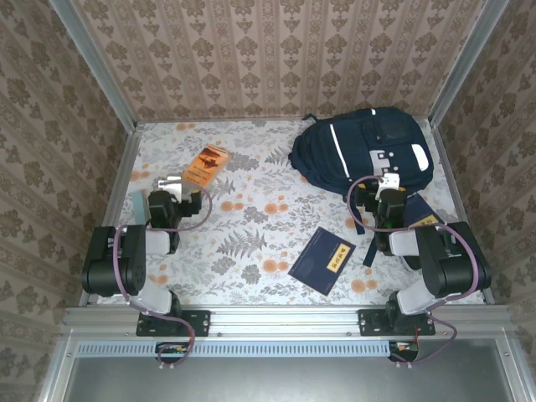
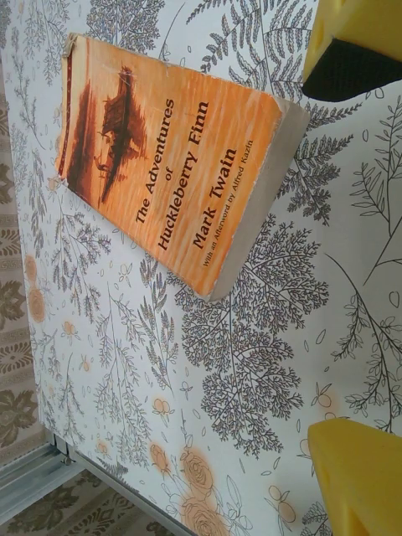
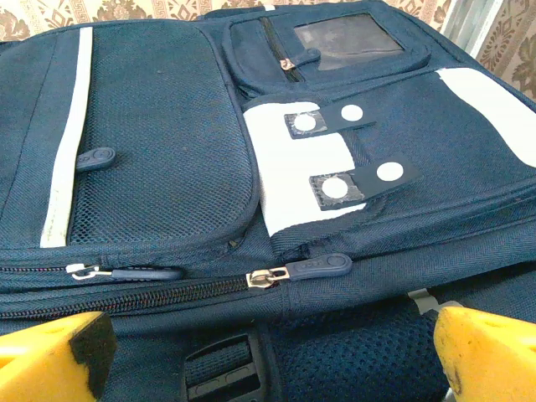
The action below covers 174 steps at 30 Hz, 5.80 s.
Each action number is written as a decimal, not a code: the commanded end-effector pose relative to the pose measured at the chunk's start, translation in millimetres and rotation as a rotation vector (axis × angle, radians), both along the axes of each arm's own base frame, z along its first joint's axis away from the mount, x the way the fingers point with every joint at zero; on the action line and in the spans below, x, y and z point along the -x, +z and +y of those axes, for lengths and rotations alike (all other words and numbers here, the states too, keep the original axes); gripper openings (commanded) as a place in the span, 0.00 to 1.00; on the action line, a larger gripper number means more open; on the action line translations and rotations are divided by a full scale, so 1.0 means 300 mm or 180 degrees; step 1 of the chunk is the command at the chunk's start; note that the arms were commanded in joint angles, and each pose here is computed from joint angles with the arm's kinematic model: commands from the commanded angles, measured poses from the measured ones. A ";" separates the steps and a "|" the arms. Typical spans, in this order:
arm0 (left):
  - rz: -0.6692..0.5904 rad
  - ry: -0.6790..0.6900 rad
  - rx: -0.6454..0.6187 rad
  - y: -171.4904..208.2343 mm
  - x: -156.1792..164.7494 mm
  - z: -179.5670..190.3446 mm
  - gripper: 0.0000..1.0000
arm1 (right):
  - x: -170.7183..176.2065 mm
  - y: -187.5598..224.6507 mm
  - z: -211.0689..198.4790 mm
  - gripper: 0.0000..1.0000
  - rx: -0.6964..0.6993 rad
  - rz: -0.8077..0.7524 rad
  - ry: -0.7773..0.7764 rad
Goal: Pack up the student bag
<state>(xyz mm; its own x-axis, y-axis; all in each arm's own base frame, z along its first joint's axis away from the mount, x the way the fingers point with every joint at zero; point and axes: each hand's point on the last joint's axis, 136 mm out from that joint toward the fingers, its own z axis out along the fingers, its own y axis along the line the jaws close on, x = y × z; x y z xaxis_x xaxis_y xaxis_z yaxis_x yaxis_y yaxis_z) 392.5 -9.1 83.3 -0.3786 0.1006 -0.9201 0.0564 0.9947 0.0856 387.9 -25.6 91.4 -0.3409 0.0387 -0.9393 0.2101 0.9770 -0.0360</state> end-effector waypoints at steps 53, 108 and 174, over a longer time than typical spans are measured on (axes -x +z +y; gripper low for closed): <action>0.0696 0.0597 0.1735 0.334 0.280 -0.055 1.00 | 0.092 0.336 0.249 1.00 -0.2127 0.1245 0.0250; 0.1706 -0.0292 0.1833 0.260 0.252 -0.403 0.69 | -0.152 0.220 1.063 0.90 -0.1607 0.2162 0.2031; 0.2497 -0.1479 -0.1554 -0.067 0.244 -1.145 0.52 | 0.296 -0.045 0.324 0.83 -0.2597 0.2045 0.0215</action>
<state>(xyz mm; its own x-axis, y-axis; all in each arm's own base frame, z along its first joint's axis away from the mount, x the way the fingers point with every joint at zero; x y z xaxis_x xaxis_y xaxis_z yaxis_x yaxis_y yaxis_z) 310.4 -364.0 61.3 -0.6999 0.6523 -0.2911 0.6350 0.7548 0.1647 297.4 66.5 73.8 -0.8008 0.5285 -0.2818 0.3401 0.7886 0.5123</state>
